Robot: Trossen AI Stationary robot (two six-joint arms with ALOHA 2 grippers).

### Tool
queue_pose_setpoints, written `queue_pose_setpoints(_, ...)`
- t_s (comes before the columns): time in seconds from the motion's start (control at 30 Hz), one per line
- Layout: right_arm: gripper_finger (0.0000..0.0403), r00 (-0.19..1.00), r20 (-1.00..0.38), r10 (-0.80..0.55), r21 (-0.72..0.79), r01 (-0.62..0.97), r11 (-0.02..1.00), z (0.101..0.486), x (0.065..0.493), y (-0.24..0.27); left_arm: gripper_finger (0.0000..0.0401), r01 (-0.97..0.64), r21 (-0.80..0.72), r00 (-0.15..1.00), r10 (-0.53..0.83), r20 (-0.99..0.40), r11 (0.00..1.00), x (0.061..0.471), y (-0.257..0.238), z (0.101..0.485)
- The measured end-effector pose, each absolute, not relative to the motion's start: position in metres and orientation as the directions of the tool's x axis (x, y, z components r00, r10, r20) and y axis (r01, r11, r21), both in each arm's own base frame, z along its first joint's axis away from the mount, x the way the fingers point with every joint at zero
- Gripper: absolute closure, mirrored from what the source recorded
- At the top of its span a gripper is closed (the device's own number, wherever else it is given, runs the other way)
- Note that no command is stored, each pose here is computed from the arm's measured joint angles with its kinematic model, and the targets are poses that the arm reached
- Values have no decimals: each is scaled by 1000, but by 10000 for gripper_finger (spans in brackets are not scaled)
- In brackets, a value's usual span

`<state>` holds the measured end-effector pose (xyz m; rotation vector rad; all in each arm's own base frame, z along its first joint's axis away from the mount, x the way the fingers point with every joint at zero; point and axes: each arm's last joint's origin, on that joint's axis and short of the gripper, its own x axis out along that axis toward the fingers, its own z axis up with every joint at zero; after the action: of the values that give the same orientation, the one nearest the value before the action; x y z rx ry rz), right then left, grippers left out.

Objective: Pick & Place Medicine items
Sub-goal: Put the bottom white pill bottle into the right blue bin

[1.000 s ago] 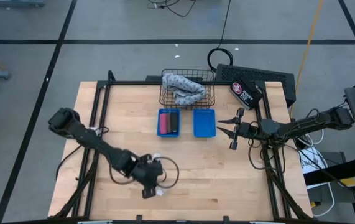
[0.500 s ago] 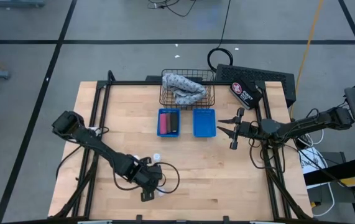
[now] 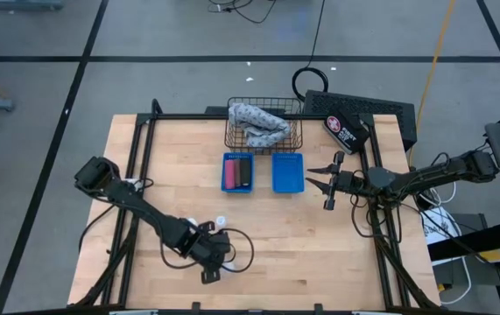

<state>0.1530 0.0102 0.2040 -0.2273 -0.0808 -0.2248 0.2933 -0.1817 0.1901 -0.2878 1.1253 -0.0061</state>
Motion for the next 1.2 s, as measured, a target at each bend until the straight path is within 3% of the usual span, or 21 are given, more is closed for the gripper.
queue_pose_setpoints(0.33, 298, 972, 106, -212, -214, 230, 949, 204, 153, 10, 194, -349, -313, 421, -150, -894, 884, 293, -180, 190)
queue_pose_setpoints(0.57, 298, 972, 105, -212, -214, 230, 949, 204, 153, 10, 191, -277, -273, 456, -124, -881, 921, 296, -179, 191)
queue_pose_setpoints(0.93, 298, 972, 106, -212, -210, 230, 950, 204, 153, 10, 114, -279, -310, 391, -188, -901, 909, 302, -185, 170)
queue_pose_setpoints(1.2, 298, 972, 105, -212, -211, 230, 950, 204, 153, 10, 104, -154, -235, 423, -151, -894, 960, 306, -186, 164)
